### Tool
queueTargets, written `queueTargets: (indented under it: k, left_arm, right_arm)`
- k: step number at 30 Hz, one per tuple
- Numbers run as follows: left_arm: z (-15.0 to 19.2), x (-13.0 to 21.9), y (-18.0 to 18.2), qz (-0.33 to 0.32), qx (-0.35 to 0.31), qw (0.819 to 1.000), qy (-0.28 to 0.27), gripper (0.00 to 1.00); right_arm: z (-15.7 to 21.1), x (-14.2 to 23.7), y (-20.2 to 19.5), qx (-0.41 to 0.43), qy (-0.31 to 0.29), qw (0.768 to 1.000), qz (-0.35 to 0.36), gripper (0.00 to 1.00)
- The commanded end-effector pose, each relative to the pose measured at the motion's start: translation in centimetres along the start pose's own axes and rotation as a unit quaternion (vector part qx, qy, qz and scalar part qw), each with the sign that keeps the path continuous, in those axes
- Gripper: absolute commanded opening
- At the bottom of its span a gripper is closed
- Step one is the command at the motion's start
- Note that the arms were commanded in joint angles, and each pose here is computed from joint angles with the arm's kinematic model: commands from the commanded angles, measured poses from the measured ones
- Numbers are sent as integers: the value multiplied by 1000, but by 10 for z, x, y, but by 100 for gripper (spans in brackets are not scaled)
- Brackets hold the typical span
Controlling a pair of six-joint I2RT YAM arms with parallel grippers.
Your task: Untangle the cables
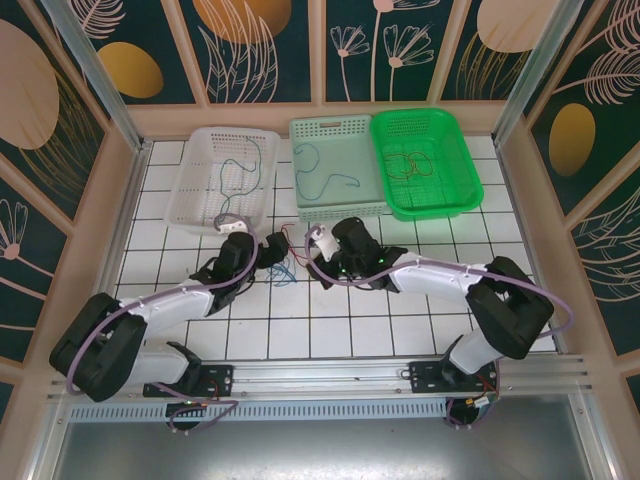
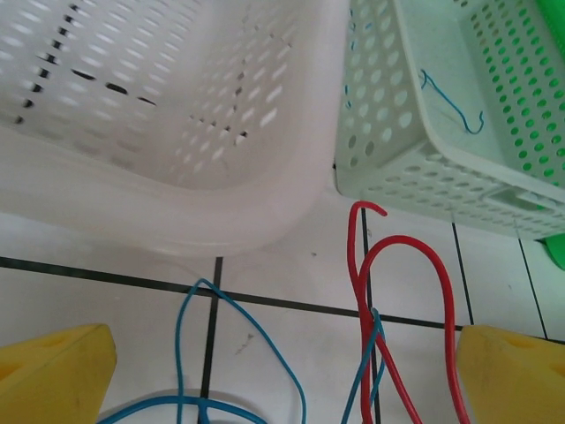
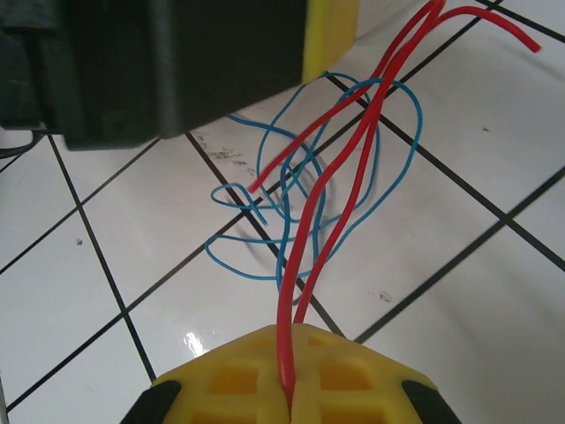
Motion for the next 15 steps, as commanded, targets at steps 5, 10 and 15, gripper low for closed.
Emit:
queueTargets:
  k: [5, 10, 15]
  left_arm:
    - [-10, 2, -11, 45, 29, 998, -33, 99]
    - [-18, 10, -19, 76, 3, 996, -43, 98]
    - [-8, 4, -27, 136, -13, 990, -20, 75]
  right_arm:
    - [5, 27, 4, 15, -14, 1000, 14, 0]
    - [4, 42, 5, 9, -17, 1000, -15, 0]
    - [5, 48, -2, -6, -24, 1000, -10, 0]
Point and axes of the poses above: each hand's point on the last joint's axis, 136 mm out from that joint toward the fingers, its own x axis back along the fingers, its own y axis along the line the jaws close on, z = x × y, the point moved 9 cm from there along x, back along the fingers, and after that the axes turned 8 degrees about -x, right-handed, at the moved point
